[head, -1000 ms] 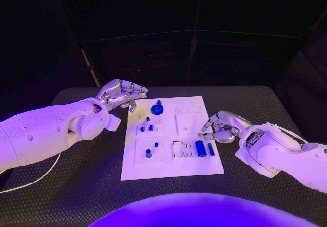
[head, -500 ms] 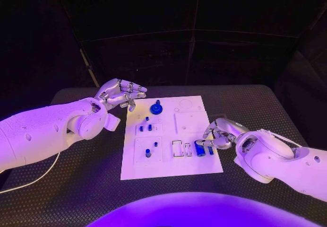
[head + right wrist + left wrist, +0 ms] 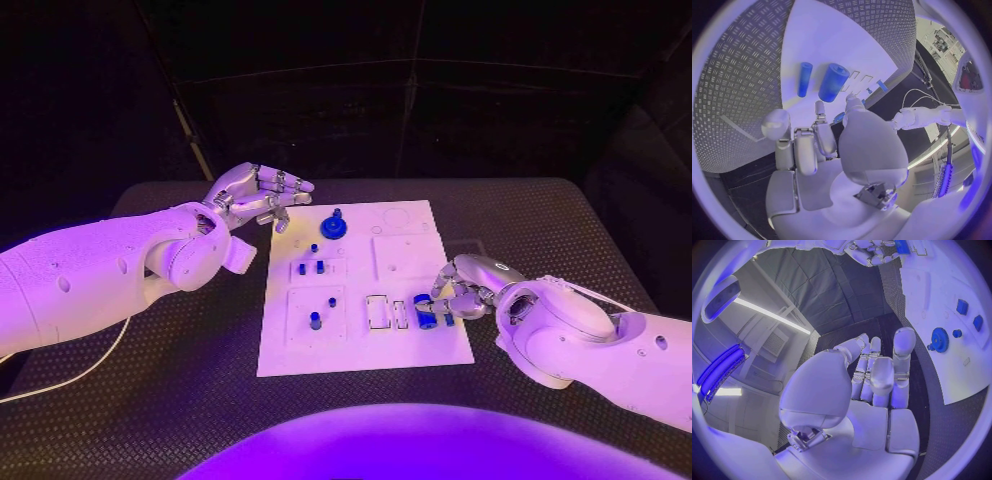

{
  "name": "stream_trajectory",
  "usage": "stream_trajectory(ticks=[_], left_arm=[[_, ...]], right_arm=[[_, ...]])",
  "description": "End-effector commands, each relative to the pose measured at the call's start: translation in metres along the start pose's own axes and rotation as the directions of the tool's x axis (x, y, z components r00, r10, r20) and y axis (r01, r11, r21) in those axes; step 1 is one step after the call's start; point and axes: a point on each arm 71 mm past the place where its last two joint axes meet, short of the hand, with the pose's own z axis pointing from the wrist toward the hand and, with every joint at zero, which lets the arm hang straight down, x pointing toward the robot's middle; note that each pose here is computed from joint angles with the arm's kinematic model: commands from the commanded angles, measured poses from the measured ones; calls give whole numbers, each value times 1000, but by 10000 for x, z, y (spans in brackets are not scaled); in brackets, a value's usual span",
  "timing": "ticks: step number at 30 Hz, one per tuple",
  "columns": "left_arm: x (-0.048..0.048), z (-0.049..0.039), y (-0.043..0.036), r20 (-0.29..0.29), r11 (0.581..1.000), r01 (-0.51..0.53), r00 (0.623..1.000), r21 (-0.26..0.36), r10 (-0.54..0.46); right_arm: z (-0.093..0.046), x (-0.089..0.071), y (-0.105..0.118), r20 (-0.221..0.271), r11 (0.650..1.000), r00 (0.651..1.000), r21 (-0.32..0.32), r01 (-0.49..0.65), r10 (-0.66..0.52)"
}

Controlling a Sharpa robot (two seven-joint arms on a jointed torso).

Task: Assemble the parts on the task board

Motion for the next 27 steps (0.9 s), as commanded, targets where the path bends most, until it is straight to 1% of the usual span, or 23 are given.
stream_trajectory(ticks=[1,11,19,22,27], left_arm=[[5,3,-14,-8,1000,7,1000,6,-7],[3,3,-13,-9,1000,8,1000,5,-8],[7,6,-12,-10,1000,8,1000,4,-8],[7,5,-11,-11,1000,9,1000,4,-9],[12,5,-11,-14,1000,10,1000,2,-10]], right_arm=[[4,40,12,-26,999,998,-3,53,-53],[39,144,-10,-69,996,994,9,86,-85],[54,267,2,-104,996,991,13,88,-86],[63,287,8,-101,997,992,15,81,-79],[67,283,21,-72,999,997,20,45,-43]])
